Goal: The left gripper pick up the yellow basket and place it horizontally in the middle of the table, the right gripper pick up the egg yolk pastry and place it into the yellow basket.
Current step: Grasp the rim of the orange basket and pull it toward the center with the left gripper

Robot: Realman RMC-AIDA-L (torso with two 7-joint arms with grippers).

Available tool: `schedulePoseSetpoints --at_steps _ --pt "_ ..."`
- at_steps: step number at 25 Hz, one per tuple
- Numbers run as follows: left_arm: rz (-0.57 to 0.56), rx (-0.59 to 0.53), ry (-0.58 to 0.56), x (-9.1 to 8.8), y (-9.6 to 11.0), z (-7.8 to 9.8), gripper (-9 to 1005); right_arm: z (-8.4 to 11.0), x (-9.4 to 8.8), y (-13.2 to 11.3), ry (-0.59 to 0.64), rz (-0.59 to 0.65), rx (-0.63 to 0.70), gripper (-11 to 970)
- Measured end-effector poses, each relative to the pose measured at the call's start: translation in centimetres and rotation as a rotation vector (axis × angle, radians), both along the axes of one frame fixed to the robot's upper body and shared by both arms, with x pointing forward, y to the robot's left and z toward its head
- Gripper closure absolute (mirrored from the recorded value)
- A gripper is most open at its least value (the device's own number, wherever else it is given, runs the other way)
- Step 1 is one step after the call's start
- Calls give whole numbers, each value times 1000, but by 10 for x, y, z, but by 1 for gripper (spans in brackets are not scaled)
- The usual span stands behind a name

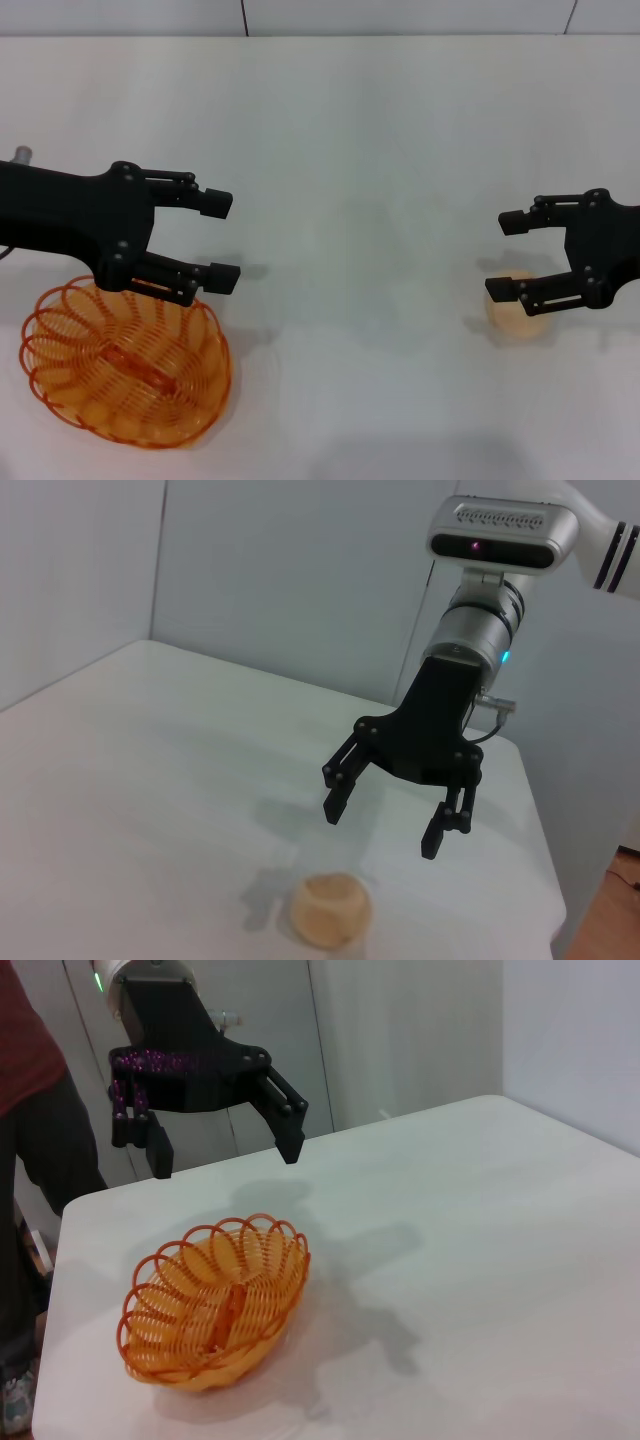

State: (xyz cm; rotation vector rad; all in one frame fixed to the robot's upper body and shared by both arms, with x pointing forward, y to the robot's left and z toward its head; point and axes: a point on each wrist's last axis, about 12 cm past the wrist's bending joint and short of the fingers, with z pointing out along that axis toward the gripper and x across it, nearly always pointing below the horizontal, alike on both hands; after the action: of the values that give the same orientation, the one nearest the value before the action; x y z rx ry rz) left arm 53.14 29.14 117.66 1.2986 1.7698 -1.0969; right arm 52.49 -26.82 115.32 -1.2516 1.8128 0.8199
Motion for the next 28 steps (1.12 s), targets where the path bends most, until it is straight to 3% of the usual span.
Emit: schedulePoseSetpoints --at_steps 8,20,28 --pt "32 45 43 3 9 6 131 1 0 2 -2 3 8 147" --pt "239 283 190 15 51 40 136 2 2 4 -13 -4 29 148" --pt "384 460 319 14 75 39 140 5 2 4 -15 -12 57 148"
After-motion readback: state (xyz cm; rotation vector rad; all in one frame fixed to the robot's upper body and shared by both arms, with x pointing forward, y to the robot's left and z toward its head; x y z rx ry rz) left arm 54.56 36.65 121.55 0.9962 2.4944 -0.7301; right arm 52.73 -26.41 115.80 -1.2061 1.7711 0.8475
